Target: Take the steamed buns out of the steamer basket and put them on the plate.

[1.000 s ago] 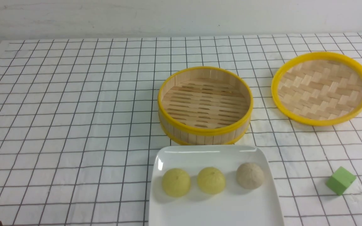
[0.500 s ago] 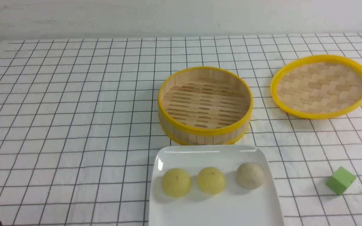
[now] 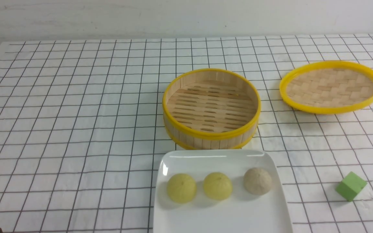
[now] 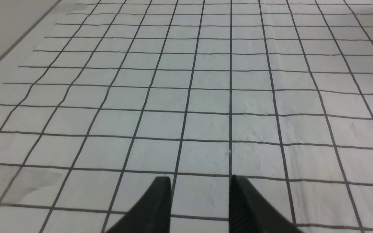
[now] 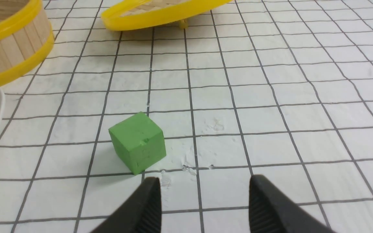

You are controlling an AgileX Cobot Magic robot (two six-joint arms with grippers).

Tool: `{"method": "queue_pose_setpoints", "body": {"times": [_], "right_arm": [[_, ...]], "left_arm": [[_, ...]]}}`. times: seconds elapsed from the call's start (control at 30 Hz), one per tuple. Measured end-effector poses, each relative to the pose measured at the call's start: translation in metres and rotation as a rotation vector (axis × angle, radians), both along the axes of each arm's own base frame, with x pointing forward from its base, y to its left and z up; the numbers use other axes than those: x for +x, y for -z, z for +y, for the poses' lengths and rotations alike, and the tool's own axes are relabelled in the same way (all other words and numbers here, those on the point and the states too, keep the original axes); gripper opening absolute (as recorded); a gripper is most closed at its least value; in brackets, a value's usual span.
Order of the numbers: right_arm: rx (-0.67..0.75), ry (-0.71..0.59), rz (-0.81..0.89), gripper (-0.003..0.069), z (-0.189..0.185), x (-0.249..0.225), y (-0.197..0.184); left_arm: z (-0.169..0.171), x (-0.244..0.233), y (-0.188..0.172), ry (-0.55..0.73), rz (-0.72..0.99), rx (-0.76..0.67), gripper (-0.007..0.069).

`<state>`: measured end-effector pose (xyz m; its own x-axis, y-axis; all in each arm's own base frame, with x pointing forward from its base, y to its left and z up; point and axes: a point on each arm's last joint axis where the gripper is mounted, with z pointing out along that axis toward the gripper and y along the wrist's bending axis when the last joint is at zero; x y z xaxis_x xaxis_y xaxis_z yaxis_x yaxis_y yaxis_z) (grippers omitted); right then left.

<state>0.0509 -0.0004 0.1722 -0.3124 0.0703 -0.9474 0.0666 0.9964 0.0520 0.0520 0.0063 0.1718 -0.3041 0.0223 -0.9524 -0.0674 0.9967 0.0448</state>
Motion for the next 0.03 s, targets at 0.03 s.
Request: {"method": "queue_pose_setpoints", "body": {"times": [0.03], "right_arm": [[0.0, 0.0, 0.0, 0.0378, 0.0, 0.0, 0.0]], "left_arm": [[0.0, 0.0, 0.0, 0.0, 0.0, 0.0, 0.0282]]}}
